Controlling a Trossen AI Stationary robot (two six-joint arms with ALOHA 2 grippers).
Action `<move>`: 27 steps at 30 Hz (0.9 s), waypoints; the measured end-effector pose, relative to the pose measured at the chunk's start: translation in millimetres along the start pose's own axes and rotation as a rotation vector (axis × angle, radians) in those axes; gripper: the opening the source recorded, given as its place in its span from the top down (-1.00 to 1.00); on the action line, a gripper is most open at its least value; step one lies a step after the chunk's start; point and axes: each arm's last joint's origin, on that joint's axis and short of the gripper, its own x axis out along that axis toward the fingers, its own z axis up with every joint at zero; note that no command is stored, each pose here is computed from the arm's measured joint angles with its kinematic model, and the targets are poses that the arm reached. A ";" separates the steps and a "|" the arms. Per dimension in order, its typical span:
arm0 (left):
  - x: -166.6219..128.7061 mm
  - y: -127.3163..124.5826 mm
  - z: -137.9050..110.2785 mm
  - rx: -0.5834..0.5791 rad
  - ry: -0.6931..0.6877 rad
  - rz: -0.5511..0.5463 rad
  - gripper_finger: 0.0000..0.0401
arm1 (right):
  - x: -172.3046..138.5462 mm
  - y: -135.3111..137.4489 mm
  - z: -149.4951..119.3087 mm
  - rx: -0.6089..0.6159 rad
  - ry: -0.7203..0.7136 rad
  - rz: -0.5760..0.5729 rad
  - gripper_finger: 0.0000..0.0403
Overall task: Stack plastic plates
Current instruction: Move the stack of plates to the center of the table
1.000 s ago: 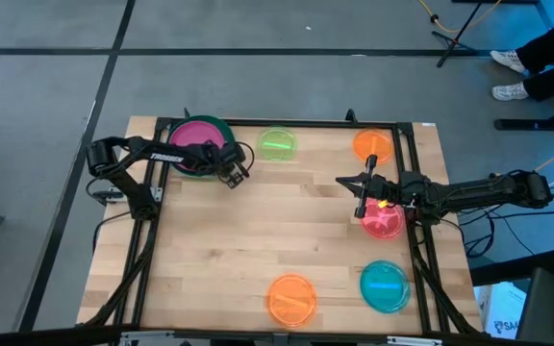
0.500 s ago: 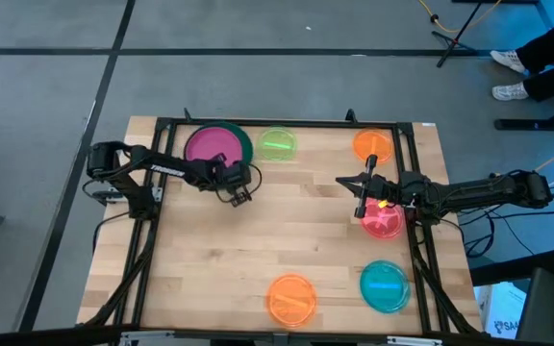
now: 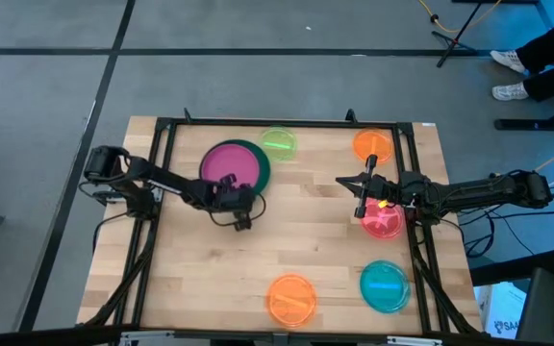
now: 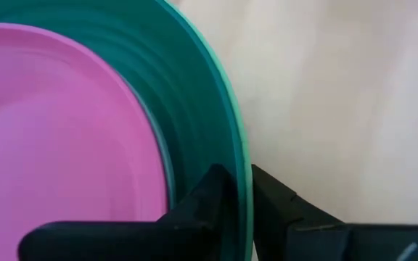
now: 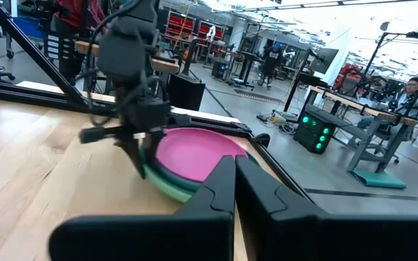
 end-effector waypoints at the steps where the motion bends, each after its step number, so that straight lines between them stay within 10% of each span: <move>1: -1.2 -3.9 0.4 0.009 -0.014 -0.019 0.79 | 0.0 0.0 0.0 0.000 0.000 0.000 0.97; 27: -23.1 -53.8 23.1 0.183 -0.262 -0.214 0.80 | 0.0 0.0 0.0 0.000 0.000 0.000 0.97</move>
